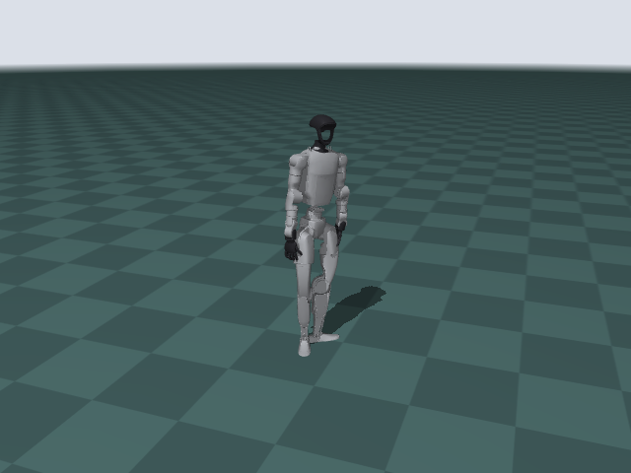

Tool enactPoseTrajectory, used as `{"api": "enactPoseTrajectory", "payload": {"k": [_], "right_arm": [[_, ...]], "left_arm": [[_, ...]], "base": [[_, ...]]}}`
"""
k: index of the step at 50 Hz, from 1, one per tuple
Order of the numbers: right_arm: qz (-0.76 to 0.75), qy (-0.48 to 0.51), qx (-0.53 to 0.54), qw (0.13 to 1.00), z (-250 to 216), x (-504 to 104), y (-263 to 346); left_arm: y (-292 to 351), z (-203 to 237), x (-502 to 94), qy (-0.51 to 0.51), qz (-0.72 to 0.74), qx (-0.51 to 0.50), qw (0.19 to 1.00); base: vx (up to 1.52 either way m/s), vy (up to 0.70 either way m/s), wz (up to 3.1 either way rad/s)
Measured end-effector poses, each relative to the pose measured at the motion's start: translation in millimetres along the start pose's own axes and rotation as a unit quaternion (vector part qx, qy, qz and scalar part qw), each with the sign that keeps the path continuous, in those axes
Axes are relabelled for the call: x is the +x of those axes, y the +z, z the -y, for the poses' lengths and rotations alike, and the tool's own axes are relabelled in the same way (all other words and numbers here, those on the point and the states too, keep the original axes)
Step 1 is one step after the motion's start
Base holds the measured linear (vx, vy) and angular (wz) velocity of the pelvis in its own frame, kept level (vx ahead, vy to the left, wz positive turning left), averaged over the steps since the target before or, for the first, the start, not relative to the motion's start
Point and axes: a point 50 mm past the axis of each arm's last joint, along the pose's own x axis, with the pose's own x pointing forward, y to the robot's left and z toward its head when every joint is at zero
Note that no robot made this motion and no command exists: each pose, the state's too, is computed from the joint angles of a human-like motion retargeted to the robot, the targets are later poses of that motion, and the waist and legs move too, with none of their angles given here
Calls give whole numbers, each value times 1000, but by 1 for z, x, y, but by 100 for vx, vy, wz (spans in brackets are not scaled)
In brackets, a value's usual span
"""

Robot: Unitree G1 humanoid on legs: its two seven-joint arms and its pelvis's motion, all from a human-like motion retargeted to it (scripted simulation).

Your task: In place motions

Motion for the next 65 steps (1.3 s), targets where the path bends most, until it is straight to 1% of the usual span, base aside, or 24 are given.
{"api": "enactPoseTrajectory", "payload": {"k": [7,14,18,23,30,34,38,40,45,48,52,58,65], "right_arm": [[-31,-5,55,998,3,-1,-18],[-78,-1,67,995,-2,-3,-44],[-96,10,63,993,-7,-3,-50],[-73,20,42,996,-9,-1,-36],[-11,0,12,1000,1,0,-1],[35,-2,-2,999,6,-2,24],[61,-8,1,998,9,-4,34],[57,-11,14,998,9,-3,31],[37,-12,114,993,7,-2,19],[11,-4,147,989,7,-2,1],[-21,-10,120,993,9,-3,-14],[-45,-11,55,997,9,-3,-15],[-28,8,56,998,-2,0,-5]], "left_arm": [[-3,-6,-1,16,-10,7,1000],[0,-2,1,11,6,-5,1000],[0,1,2,2,23,-28,999],[2,-3,1,9,34,-50,998],[10,-3,0,20,42,-66,997],[12,1,1,9,49,-57,997],[11,6,2,3,40,-33,999],[9,9,3,-2,34,-18,999],[27,0,-3,3,49,26,998],[33,-4,-5,15,65,43,997],[35,-2,-5,19,75,29,997],[23,7,0,-13,67,-16,998],[3,10,5,-13,39,-36,999]], "base": [[46,-4,-144],[49,-11,-78],[46,-10,-91],[37,-8,-93],[23,7,-160],[19,14,-120],[14,10,-91],[14,11,-9],[-4,13,-2],[4,9,16],[-4,10,11],[-9,10,-3],[-15,6,11]]}}
